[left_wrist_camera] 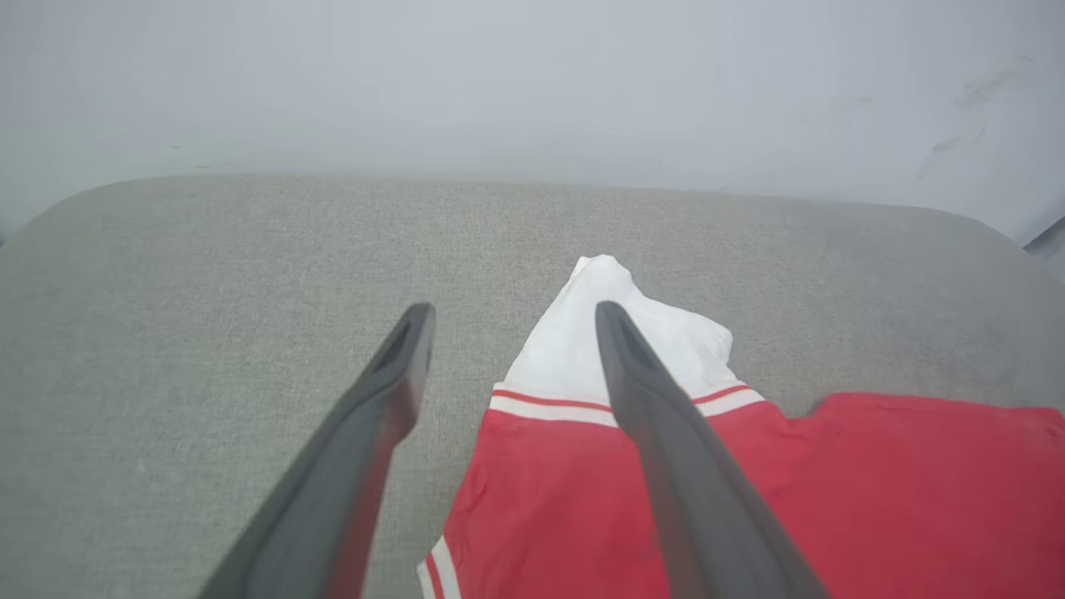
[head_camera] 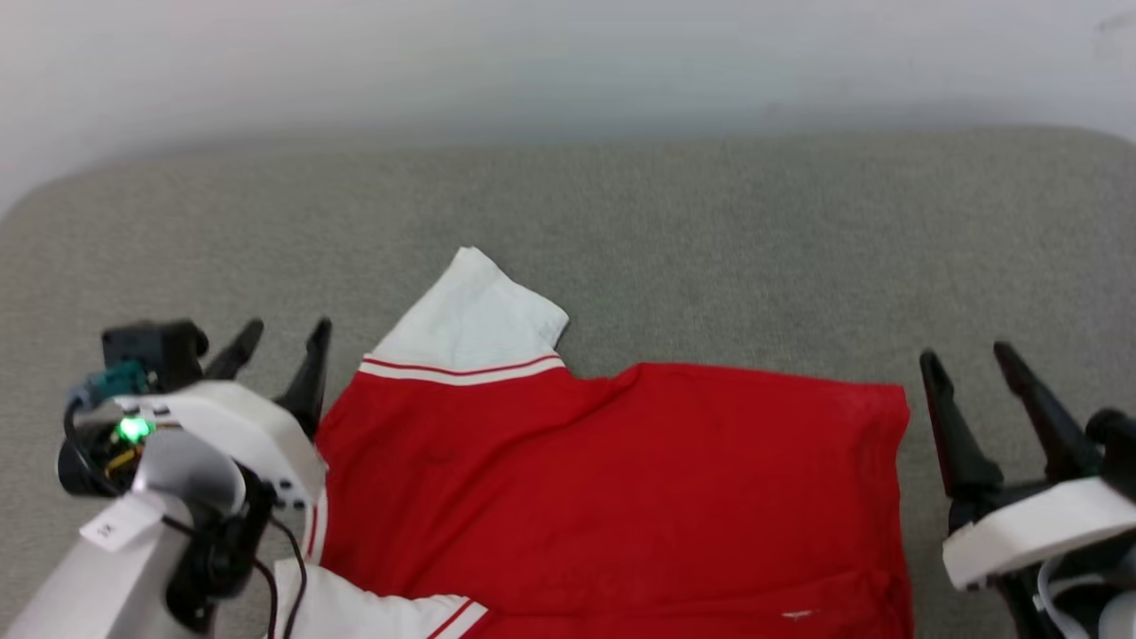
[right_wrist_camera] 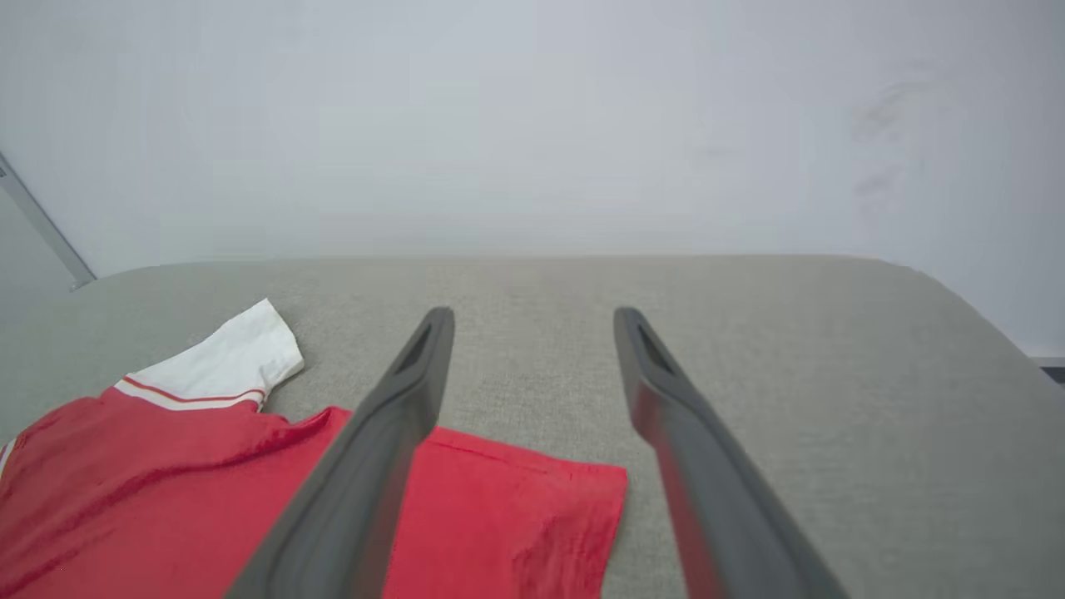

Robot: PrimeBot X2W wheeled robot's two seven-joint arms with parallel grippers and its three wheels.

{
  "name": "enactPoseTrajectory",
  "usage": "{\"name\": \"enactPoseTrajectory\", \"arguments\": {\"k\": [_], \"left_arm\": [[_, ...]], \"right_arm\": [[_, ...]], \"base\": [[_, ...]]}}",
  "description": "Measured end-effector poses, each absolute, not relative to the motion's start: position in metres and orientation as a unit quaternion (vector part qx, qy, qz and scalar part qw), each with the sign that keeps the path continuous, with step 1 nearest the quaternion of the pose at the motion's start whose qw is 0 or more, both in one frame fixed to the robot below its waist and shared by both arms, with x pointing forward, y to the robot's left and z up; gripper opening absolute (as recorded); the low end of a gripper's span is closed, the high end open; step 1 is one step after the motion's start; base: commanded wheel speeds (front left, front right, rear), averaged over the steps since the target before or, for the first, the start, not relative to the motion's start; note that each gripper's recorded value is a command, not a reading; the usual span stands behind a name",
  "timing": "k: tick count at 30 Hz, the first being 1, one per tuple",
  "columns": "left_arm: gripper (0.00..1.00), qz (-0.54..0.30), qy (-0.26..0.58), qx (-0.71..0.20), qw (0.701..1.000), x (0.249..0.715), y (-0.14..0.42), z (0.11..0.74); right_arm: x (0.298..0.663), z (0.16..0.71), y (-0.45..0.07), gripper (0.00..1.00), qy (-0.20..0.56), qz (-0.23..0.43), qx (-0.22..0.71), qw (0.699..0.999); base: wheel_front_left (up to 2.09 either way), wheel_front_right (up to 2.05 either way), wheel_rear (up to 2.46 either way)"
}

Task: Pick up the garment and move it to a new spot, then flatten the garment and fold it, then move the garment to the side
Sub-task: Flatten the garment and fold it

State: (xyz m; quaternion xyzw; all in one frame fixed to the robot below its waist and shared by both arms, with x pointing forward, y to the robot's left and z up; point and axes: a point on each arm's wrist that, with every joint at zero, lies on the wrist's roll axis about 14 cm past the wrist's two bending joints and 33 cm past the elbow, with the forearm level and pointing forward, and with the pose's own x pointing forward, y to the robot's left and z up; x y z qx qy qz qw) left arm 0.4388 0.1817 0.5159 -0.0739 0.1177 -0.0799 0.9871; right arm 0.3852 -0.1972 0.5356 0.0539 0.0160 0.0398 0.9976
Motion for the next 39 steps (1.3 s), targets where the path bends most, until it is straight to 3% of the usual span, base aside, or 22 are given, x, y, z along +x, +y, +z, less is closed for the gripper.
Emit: {"name": "enactPoseTrajectory", "arguments": {"k": [9, 18, 29, 31, 32, 39], "left_arm": [[1.0, -0.139, 0.175, -0.058, 0.973, 0.518, 0.155, 0.481], [1.0, -0.222, 0.344, -0.037, 0.912, 0.553, 0.114, 0.426], [1.0, -0.232, 0.51, -0.015, 0.828, 0.553, 0.105, 0.371], [0.24, -0.234, 0.524, -0.018, 0.819, 0.552, 0.102, 0.368], [0.0, -0.234, 0.526, -0.017, 0.817, 0.552, 0.102, 0.367], [0.0, -0.23, 0.507, -0.02, 0.83, 0.554, 0.098, 0.371]], "right_arm": [[0.421, 0.536, -0.205, 1.0, -0.002, 0.025, 0.04, 0.999], [0.416, 0.499, -0.227, 1.0, 0.044, -0.021, 0.05, 0.998], [0.403, 0.472, -0.253, 1.0, 0.079, -0.072, 0.063, 0.992], [0.401, 0.469, -0.257, 1.0, 0.083, -0.079, 0.068, 0.991], [0.4, 0.467, -0.258, 1.0, 0.085, -0.082, 0.072, 0.99], [0.396, 0.448, -0.263, 1.0, 0.136, -0.092, 0.124, 0.979]], "base": [[0.0, 0.0, 0.0], [0.0, 0.0, 0.0], [0.0, 0.0, 0.0], [0.0, 0.0, 0.0], [0.0, 0.0, 0.0], [0.0, 0.0, 0.0]]}}
